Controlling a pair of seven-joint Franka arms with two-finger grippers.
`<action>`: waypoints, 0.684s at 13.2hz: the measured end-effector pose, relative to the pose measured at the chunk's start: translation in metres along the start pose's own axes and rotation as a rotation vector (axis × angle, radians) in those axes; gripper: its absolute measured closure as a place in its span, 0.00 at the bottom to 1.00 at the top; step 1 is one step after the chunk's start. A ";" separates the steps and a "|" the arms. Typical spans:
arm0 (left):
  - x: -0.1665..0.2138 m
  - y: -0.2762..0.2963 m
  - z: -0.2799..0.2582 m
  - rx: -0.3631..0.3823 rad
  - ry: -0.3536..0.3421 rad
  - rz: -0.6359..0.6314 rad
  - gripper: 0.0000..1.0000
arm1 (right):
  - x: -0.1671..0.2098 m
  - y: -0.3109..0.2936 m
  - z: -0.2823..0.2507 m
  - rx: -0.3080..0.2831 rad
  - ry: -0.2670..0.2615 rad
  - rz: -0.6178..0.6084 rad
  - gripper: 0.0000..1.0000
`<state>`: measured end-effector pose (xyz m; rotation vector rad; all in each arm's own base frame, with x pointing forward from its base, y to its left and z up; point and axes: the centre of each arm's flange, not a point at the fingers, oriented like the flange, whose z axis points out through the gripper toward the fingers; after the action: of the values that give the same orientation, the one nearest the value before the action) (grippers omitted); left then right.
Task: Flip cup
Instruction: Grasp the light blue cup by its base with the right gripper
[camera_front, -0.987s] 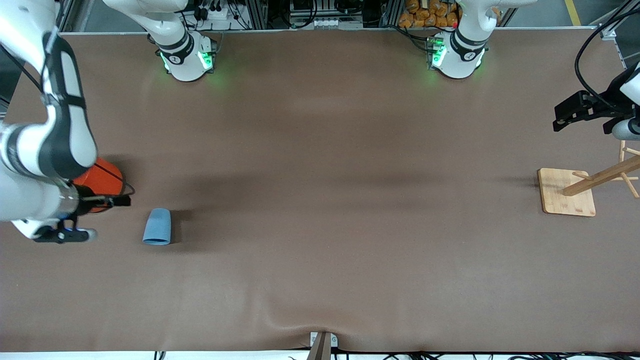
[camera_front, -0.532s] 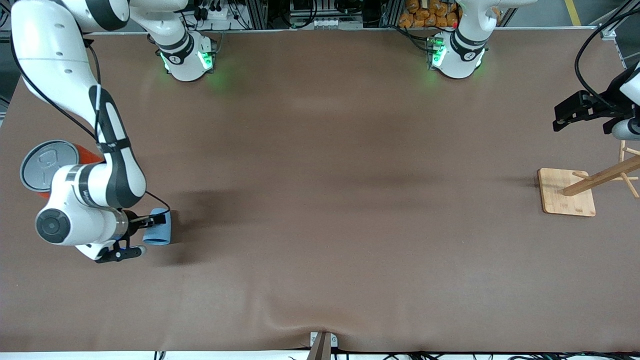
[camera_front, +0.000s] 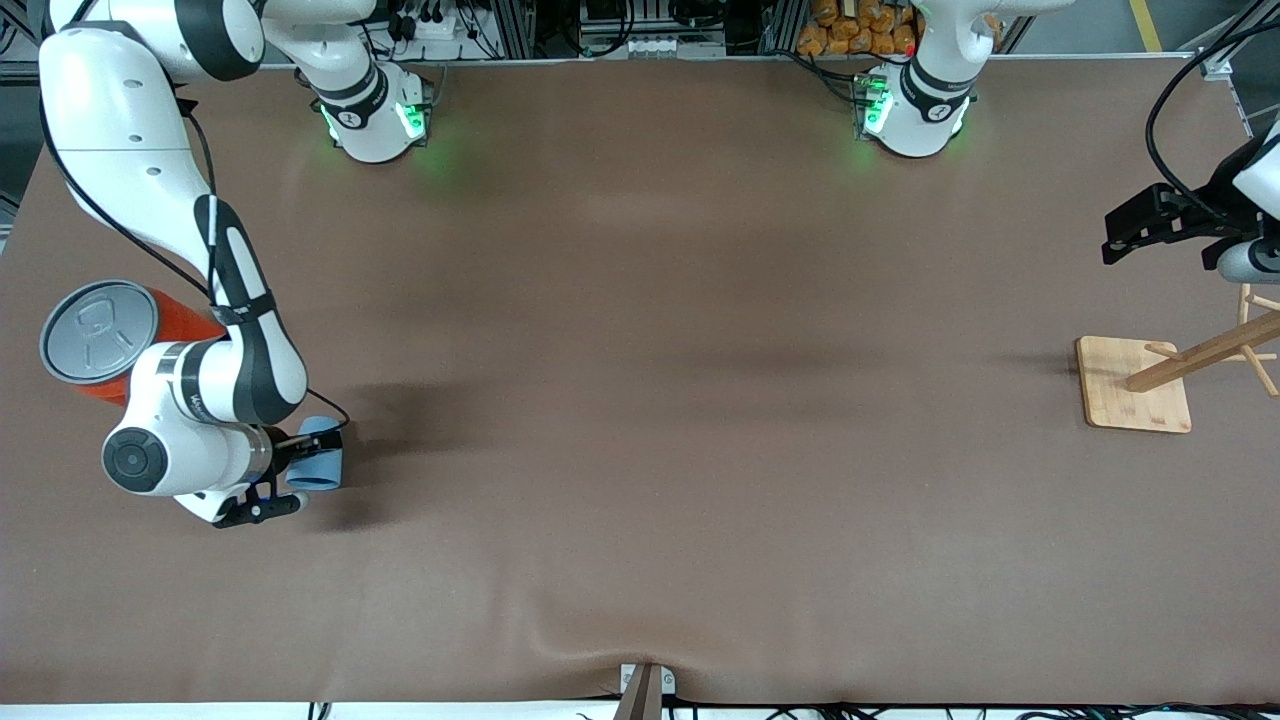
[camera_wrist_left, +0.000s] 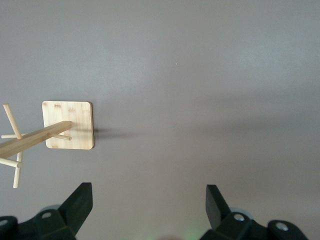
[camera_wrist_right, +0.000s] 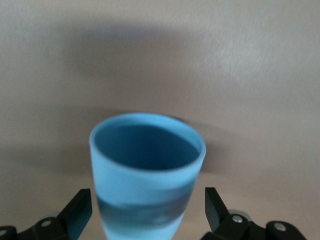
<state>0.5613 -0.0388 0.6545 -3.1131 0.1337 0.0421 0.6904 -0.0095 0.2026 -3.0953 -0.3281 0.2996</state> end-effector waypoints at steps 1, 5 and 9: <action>0.000 0.000 0.000 0.000 0.000 0.000 0.00 | 0.004 0.002 0.005 -0.008 0.035 -0.012 0.00; 0.000 0.000 0.000 0.000 0.000 0.000 0.00 | 0.009 0.014 0.015 -0.021 0.082 -0.086 0.16; 0.000 0.000 0.001 0.000 -0.001 0.000 0.00 | 0.005 0.010 0.017 -0.005 0.034 -0.105 0.16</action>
<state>0.5614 -0.0389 0.6540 -3.1130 0.1341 0.0436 0.6942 -0.0182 0.1846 -3.0698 -0.4890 0.2436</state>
